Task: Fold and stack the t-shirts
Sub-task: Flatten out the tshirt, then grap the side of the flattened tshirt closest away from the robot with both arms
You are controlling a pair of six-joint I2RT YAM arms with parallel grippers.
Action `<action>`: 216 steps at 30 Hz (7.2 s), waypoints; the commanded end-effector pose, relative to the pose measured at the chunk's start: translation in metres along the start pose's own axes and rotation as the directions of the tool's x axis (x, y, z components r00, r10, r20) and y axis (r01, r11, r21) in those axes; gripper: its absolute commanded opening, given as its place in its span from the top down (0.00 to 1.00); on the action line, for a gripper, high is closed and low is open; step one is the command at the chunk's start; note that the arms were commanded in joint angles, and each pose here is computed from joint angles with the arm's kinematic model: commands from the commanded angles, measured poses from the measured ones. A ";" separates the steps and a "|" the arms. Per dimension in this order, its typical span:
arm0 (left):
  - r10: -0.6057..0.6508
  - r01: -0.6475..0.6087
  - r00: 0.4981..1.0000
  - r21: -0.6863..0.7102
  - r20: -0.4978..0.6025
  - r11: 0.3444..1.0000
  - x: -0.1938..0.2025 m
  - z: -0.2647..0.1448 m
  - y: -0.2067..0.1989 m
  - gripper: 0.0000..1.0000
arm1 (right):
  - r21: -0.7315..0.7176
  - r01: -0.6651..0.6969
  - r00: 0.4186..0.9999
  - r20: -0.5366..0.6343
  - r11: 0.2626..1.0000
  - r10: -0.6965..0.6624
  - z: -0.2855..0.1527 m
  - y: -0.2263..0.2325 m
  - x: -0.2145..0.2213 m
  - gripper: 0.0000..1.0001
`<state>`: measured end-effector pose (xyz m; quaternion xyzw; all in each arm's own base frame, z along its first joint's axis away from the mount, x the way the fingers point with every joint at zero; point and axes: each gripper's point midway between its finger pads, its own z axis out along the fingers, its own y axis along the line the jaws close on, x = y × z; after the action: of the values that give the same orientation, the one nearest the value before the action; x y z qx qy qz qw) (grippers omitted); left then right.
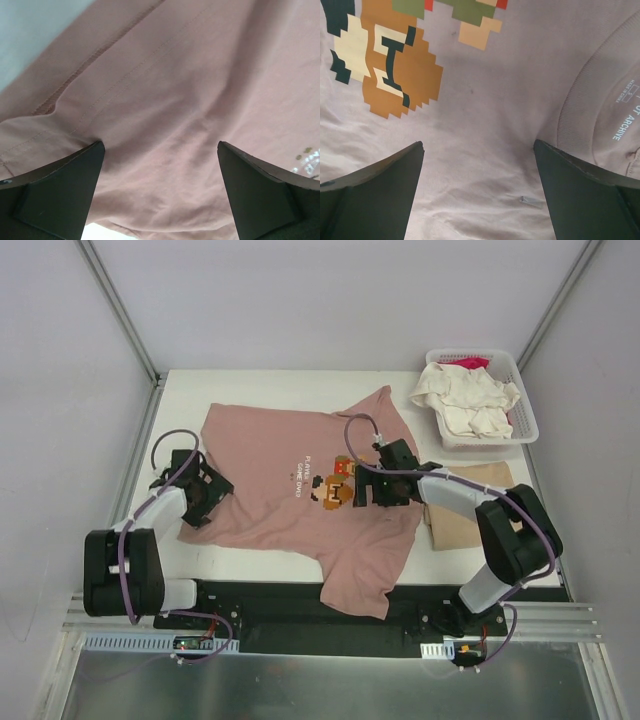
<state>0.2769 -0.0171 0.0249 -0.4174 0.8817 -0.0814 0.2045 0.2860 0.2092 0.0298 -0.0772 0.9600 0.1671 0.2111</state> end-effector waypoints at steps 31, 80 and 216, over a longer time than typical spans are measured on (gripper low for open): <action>0.006 -0.002 0.990 -0.030 0.140 1.000 -0.022 -0.062 0.007 0.01 | 0.013 -0.130 0.983 0.134 0.991 0.127 0.019 -0.001 -0.173 0.37; 0.062 -0.059 0.998 -0.110 0.028 0.992 -0.014 -0.018 0.010 0.01 | -0.106 -0.250 0.910 0.314 0.962 0.271 0.104 -0.027 -0.291 0.90; -0.052 0.079 0.988 -0.194 0.142 0.978 0.000 -0.012 0.091 1.00 | -0.088 0.509 0.825 -0.234 0.856 -0.514 -0.103 0.066 0.186 0.11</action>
<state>0.2202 0.0469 0.0135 -0.4794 0.8462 0.0398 0.2290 0.0716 0.2322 0.0570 -0.3690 0.9057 0.1446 0.1501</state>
